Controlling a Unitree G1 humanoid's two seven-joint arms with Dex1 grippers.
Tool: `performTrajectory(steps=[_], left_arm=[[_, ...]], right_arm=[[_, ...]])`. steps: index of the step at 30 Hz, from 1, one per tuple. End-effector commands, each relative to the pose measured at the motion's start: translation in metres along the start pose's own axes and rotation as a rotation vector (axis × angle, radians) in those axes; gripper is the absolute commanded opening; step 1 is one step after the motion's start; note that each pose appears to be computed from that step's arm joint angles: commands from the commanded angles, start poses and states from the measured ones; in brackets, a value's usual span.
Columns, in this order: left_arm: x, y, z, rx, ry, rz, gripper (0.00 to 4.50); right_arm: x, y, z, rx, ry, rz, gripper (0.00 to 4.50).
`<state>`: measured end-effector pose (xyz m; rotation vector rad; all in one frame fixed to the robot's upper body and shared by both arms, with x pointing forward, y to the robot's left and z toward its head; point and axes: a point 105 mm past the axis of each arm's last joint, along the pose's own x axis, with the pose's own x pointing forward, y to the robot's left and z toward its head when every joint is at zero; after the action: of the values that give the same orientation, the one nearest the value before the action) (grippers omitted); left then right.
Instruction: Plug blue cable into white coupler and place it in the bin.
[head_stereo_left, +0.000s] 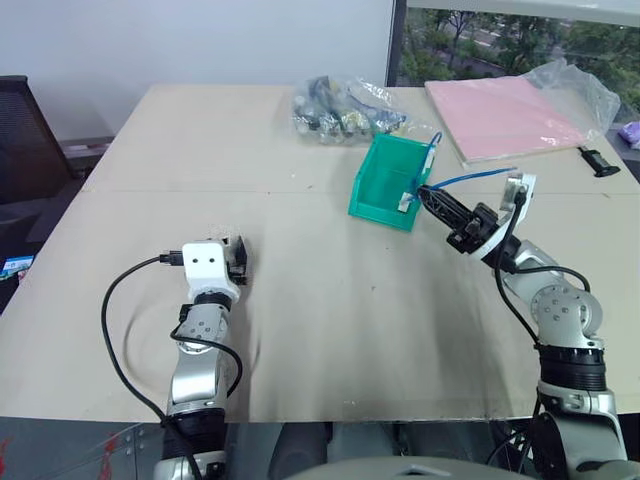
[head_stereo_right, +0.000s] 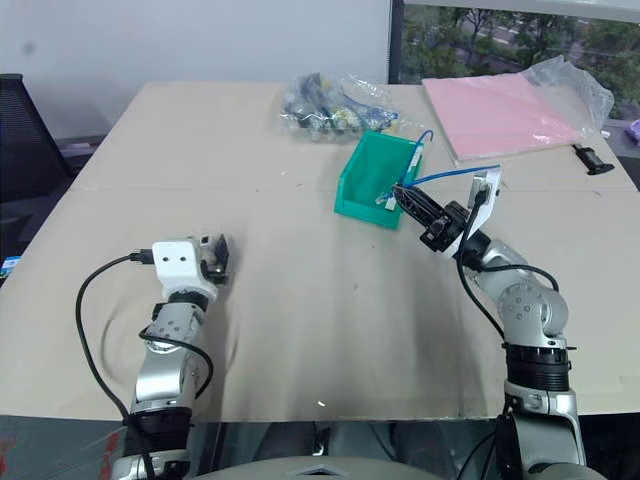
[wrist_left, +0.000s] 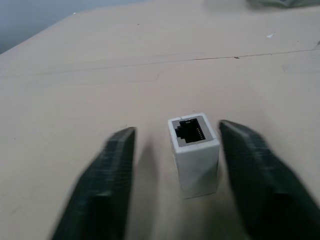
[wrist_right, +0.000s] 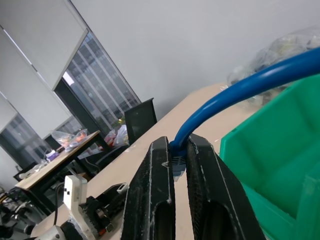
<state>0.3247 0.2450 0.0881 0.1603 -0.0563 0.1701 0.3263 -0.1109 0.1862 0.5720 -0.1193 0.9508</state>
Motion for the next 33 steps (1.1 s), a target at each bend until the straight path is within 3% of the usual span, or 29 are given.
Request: performTrajectory(steps=[1, 2, 7, 15, 19, 25, 33], left_arm=[[0.000, -0.003, -0.011, -0.019, 0.036, -0.015, 0.64], [0.000, -0.004, -0.012, -0.024, 0.040, -0.019, 0.32], [0.006, -0.027, -0.007, -0.052, 0.024, -0.132, 0.37], [-0.018, -0.156, 0.022, -0.140, -0.061, -0.737, 0.37], [-0.044, -0.196, 0.024, -0.113, -0.063, -1.004, 0.37], [-0.055, -0.210, 0.010, -0.025, -0.029, -1.161, 0.37], [-0.037, -0.210, 0.008, 0.007, -0.038, -1.067, 0.37]], right_arm=[[0.001, 0.010, 0.009, -0.052, -0.032, 0.024, 0.00], [0.000, 0.010, 0.009, -0.055, -0.032, 0.020, 0.00], [0.001, 0.014, 0.004, -0.104, 0.008, 0.024, 0.00], [0.019, 0.038, -0.017, -0.304, 0.101, 0.056, 0.00], [0.017, 0.038, -0.030, -0.383, 0.151, 0.040, 0.00], [0.007, 0.035, -0.044, -0.519, 0.262, 0.050, 0.00], [0.001, 0.031, -0.048, -0.514, 0.248, -0.021, 0.00]])
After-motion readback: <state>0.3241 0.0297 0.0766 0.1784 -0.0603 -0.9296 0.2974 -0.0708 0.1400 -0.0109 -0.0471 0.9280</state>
